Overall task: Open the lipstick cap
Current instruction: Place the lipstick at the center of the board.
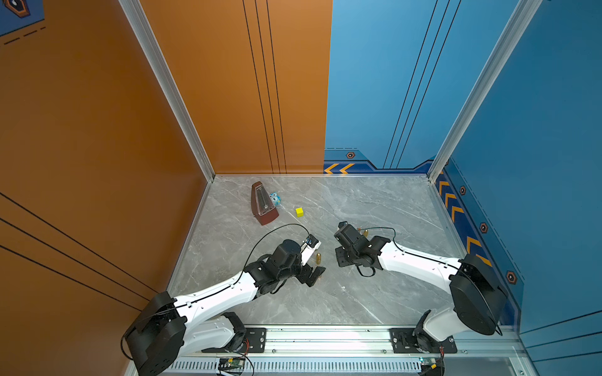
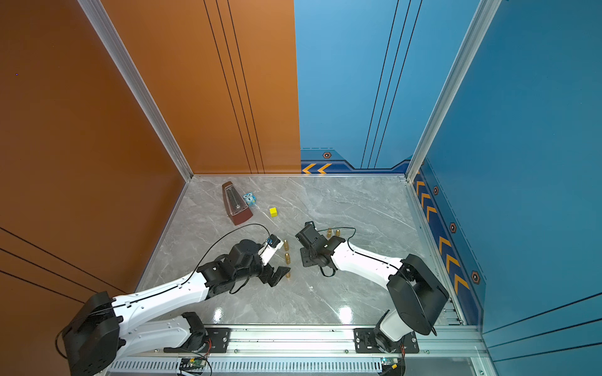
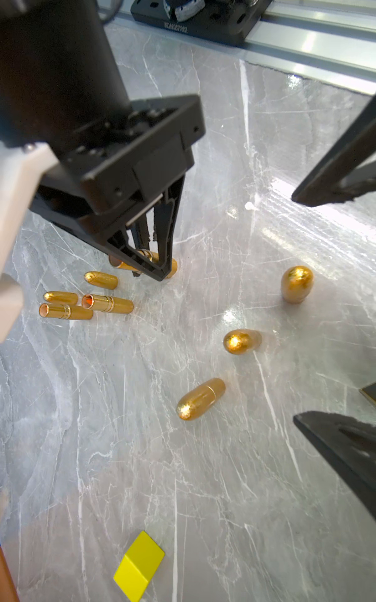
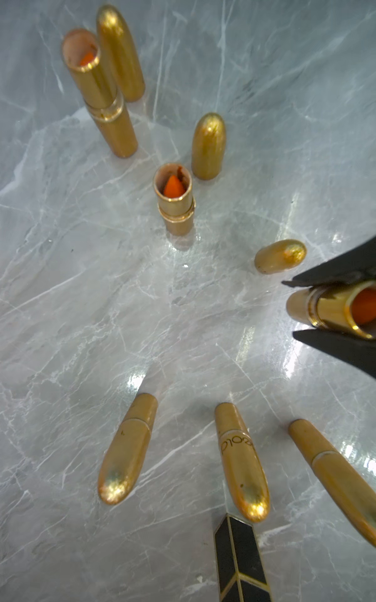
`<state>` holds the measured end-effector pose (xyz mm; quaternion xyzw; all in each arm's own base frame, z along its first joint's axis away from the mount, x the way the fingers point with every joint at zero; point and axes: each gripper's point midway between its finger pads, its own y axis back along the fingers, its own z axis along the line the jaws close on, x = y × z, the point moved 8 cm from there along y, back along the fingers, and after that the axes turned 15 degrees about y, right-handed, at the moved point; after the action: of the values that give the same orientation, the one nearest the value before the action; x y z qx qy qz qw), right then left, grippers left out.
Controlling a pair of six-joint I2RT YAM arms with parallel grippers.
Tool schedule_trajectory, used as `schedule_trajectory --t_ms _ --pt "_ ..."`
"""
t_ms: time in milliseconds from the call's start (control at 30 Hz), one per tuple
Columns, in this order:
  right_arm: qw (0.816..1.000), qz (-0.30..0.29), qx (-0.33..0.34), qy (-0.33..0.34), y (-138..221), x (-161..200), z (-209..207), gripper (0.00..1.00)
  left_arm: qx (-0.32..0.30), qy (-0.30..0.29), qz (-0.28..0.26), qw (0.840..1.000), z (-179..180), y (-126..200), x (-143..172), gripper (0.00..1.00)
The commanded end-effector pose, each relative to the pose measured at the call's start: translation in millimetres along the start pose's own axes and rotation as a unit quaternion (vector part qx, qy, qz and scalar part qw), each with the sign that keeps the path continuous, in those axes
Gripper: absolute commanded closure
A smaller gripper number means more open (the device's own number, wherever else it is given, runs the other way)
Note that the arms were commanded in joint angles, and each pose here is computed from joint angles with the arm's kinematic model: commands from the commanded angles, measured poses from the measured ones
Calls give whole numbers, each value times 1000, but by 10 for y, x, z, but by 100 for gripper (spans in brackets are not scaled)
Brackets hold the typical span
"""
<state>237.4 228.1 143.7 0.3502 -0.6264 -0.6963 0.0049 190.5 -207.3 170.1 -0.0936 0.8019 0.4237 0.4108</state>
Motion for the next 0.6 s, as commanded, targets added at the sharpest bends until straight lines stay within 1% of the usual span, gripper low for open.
schedule_trajectory --t_ms 0,167,333,567 --pt "999 -24 17 17 -61 -118 31 82 -15 1 -3 1000 44 33 -39 1" --pt "999 -21 13 25 -180 -136 77 82 -18 4 -2 1000 52 20 -34 1" --pt "999 -19 24 31 -291 -129 76 82 -12 7 -8 1000 41 20 -47 1" --pt "999 -16 27 35 -371 -98 78 83 -9 8 -11 1000 38 12 -53 1"
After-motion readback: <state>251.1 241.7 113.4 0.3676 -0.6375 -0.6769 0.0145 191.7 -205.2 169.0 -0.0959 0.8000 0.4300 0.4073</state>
